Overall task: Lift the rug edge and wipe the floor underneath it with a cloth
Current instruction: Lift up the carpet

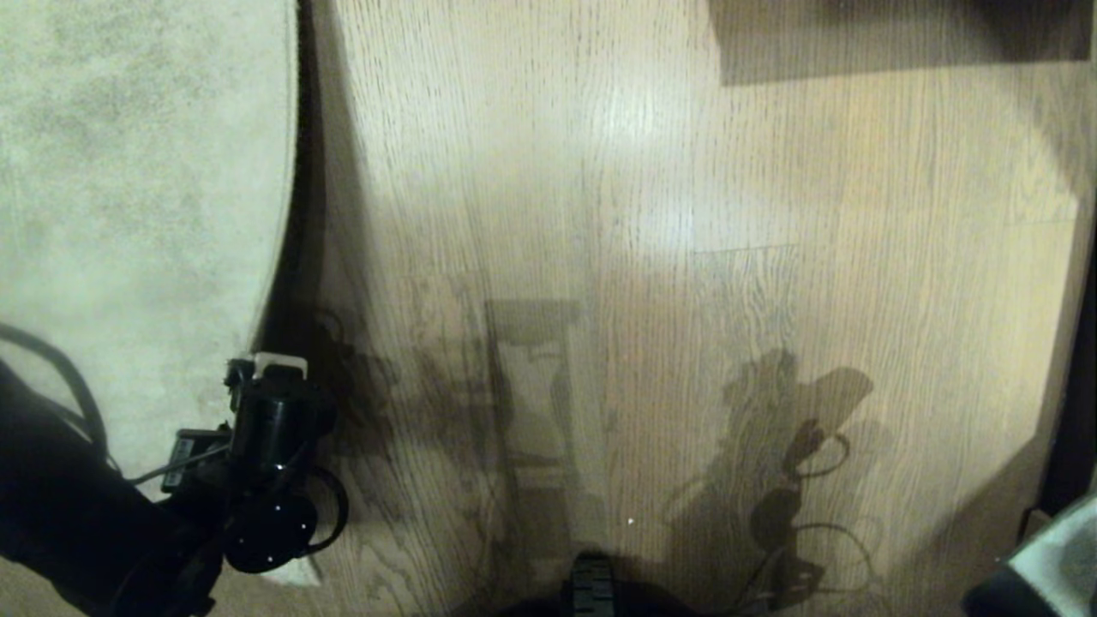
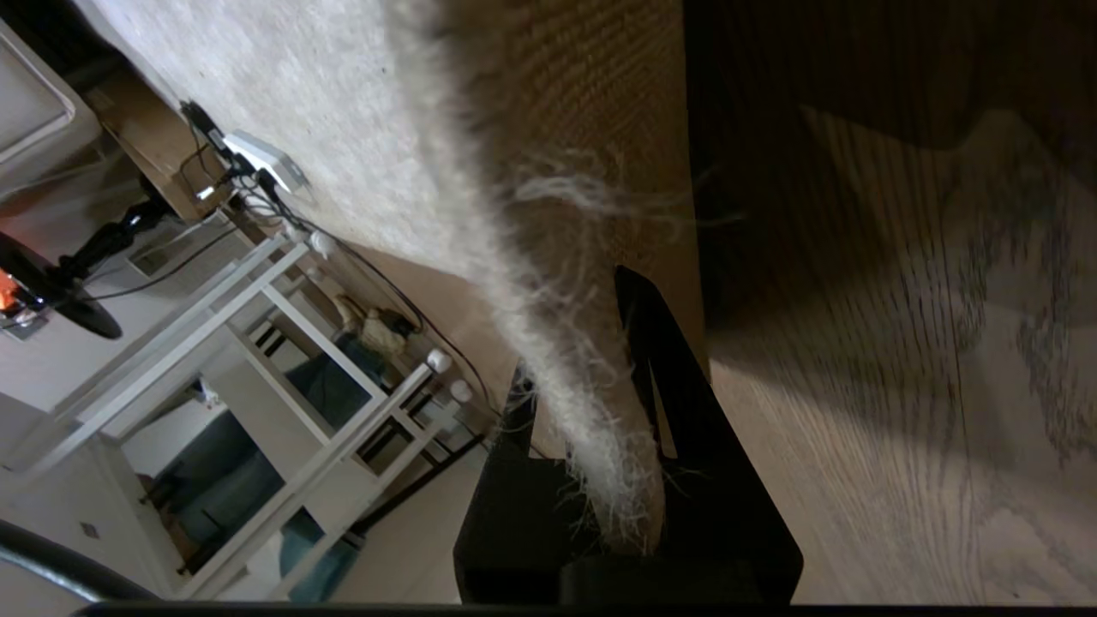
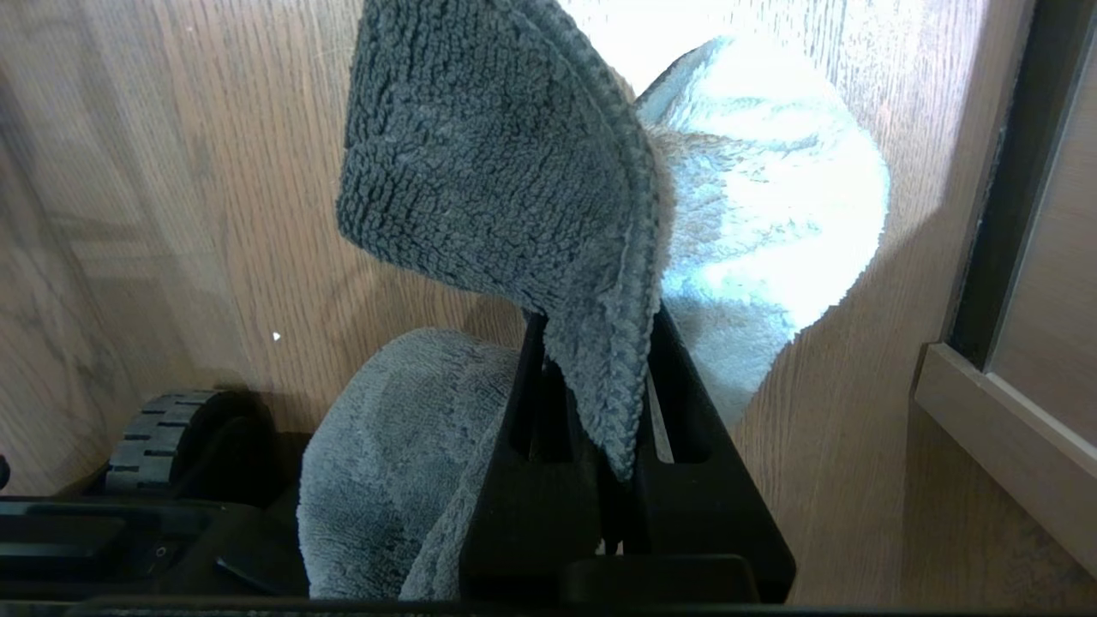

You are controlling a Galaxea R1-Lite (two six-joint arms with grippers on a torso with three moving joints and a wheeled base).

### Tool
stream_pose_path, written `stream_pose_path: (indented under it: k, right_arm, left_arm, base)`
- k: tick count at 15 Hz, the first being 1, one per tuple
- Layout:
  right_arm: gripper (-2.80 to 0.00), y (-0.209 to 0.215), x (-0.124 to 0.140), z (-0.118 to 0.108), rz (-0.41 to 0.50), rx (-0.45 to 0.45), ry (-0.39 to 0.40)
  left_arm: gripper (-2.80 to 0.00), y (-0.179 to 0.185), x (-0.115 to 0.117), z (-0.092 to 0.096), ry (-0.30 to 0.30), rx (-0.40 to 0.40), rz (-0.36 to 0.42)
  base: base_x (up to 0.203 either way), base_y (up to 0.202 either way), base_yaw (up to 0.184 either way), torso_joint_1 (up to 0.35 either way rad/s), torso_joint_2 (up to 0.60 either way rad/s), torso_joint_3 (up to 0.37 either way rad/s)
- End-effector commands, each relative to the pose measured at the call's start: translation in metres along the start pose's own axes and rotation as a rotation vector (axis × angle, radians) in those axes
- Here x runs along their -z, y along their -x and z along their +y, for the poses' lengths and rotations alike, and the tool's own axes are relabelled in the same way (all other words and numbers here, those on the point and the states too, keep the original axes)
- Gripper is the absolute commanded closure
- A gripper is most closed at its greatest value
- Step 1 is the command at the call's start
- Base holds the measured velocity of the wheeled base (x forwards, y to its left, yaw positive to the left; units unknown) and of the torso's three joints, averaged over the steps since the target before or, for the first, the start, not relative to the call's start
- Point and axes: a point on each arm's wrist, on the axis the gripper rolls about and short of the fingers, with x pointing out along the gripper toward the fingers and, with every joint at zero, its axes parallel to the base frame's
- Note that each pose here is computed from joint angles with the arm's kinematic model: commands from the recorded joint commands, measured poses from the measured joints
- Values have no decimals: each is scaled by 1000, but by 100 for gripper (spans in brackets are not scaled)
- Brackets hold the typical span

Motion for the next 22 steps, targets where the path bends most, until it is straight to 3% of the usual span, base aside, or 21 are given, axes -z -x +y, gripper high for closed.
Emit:
stream_pose_path:
  k: [1,6,11,16,20,22]
  right_arm:
    - [0,0,0,0,1,-1,0]
    - [0,0,0,0,1,-2,0]
    - [0,0,0,0,1,-1,0]
    - [0,0,0,0,1,0,0]
    - [0,0,0,0,1,-1,0]
    - [0,0,0,0,1,-2,0]
  left_arm:
    - [0,1,0,0,-1,16,-4]
    - [0,5,-8,11,6,73,-30]
    - [0,11,-23,36,8,56,-81]
    - [0,-5,-34,71,98,108,-130]
    - [0,-18,-37,105,137,116,-174]
    - [0,-17,-39,112,149,121,-204]
  base:
    - [0,0,0,0,0,0]
    - [0,0,0,0,0,0]
    - [0,0,0,0,0,0]
    - [0,0,0,0,0,0]
    - [0,0,0,0,0,0]
    - [0,0,0,0,0,0]
